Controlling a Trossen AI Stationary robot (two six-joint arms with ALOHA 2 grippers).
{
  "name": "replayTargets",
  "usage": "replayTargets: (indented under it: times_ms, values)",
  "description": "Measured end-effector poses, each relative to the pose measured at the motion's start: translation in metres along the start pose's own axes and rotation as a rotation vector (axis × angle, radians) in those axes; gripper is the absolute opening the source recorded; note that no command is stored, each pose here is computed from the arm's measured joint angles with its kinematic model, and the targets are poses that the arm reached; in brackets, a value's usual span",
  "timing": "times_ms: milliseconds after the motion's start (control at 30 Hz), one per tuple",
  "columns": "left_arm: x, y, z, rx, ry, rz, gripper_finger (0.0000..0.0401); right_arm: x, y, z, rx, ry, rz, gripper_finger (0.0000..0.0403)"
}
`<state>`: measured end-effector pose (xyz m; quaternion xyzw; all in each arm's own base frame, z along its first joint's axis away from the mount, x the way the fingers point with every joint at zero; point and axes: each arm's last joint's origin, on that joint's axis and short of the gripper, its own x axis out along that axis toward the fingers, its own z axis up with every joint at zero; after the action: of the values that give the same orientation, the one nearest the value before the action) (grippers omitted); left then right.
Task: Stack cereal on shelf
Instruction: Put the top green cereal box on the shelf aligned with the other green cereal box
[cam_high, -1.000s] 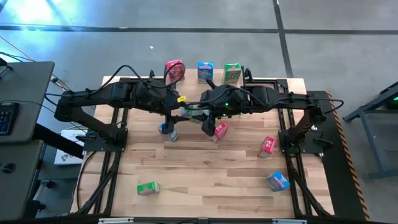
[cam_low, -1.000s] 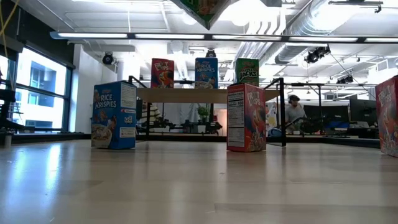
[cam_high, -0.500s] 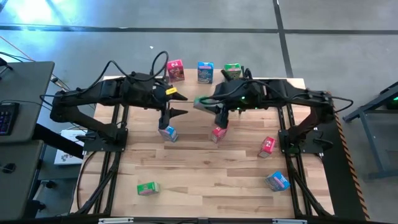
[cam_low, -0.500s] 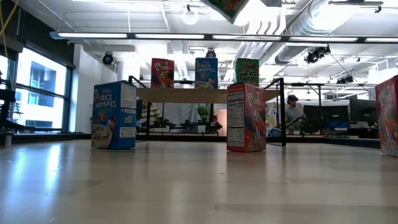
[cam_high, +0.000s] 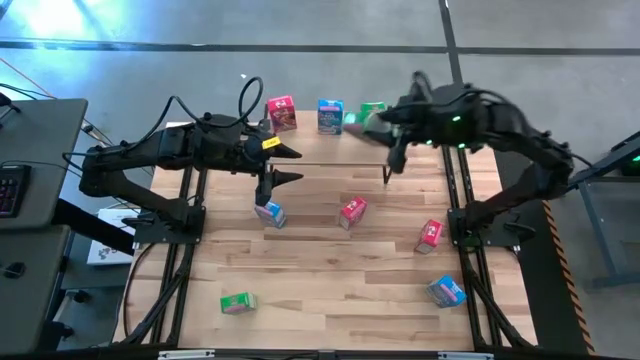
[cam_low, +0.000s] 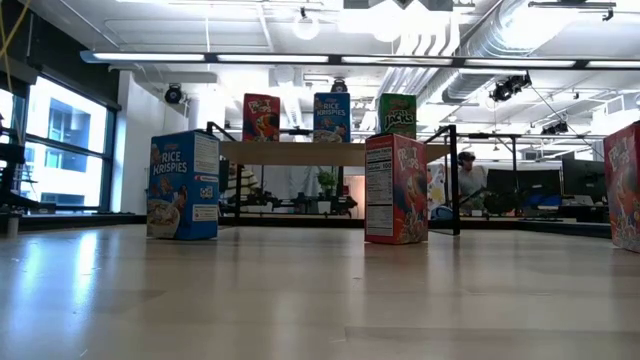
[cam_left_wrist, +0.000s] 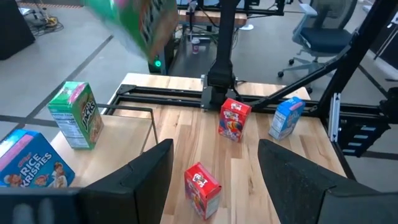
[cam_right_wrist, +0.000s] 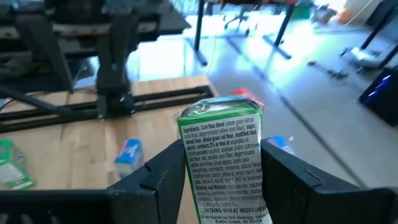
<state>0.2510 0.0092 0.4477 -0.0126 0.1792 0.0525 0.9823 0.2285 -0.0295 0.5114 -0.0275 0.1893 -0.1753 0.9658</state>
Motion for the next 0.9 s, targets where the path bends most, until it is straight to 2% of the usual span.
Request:
replayTargets:
  times_ms: [200,367,667,900]
  values:
    - [0.0,0.001,0.0,-0.003,-0.002,0.03,0.0225,-0.038,-0.019,-0.001,-0.007,-0.059,-0.059,0.0173]
    - [0.0,0.002,0.002,-0.018,-0.024,0.055,0.0225,-0.056,-0.028,-0.013,0.003,-0.053,-0.087,0.0163]
    - [0.0,0.001,0.007,-0.024,-0.079,0.054,0.0225,-0.047,-0.035,-0.065,0.087,-0.102,-0.144,0.0158]
    - [0.0,0.006,0.008,-0.03,-0.085,0.069,0.0225,-0.029,-0.036,-0.103,0.145,-0.154,-0.11,0.0159]
